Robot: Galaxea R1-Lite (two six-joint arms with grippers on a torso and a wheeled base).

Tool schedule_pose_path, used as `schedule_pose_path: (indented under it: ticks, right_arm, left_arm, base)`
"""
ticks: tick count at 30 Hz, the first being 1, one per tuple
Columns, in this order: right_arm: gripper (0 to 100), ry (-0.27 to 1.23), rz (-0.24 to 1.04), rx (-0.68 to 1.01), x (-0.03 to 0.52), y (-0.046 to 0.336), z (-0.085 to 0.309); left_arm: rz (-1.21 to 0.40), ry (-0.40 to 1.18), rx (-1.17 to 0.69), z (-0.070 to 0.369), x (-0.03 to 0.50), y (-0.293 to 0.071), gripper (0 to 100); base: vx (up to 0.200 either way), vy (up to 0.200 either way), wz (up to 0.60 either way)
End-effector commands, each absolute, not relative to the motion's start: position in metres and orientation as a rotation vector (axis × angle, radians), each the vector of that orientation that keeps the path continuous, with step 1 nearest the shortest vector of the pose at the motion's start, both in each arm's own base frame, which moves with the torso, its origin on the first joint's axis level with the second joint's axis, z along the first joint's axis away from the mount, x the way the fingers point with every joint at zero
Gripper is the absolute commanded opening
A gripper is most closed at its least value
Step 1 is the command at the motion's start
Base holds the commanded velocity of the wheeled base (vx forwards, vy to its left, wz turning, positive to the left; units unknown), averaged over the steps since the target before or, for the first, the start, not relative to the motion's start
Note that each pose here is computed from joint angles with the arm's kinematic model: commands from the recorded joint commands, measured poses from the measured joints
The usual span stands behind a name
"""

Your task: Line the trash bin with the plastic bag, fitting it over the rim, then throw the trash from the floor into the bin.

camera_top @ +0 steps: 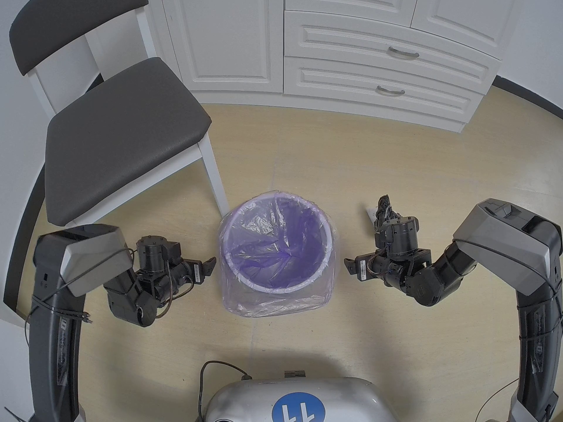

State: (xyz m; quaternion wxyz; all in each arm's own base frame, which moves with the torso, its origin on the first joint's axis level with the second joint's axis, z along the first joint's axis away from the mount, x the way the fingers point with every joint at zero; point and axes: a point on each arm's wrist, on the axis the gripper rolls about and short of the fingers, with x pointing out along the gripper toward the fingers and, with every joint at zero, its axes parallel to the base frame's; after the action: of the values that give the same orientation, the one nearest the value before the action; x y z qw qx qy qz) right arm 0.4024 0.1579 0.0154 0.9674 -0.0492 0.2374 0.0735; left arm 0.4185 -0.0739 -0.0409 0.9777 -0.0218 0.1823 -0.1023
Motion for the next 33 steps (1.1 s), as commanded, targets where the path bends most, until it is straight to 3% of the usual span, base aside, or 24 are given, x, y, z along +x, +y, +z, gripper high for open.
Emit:
schedule_pose_path:
  ticks: [1, 13, 30, 33]
  right_arm:
    - [100, 0.479, 0.149, -0.099, 0.402, 0.157, 0.017]
    - [100, 0.481, 0.149, -0.102, 0.401, 0.158, 0.016]
    - [100, 0.478, 0.149, -0.1, 0.402, 0.158, 0.016]
    - [100, 0.481, 0.148, -0.101, 0.401, 0.158, 0.016]
  left_arm:
    - [-0.296, 0.301, -0.066, 0.02, 0.39, -0.063, 100]
    - [-0.344, 0.332, -0.058, 0.016, 0.379, -0.08, 100]
    - [-0.342, 0.416, -0.051, -0.038, 0.394, -0.09, 100]
    - [-0.253, 0.393, -0.044, -0.06, 0.414, -0.088, 100]
  base:
    - [0.0, 0.0, 0.0]
    - [0.0, 0.0, 0.0]
    - [0.0, 0.0, 0.0]
    - [0.0, 0.0, 0.0]
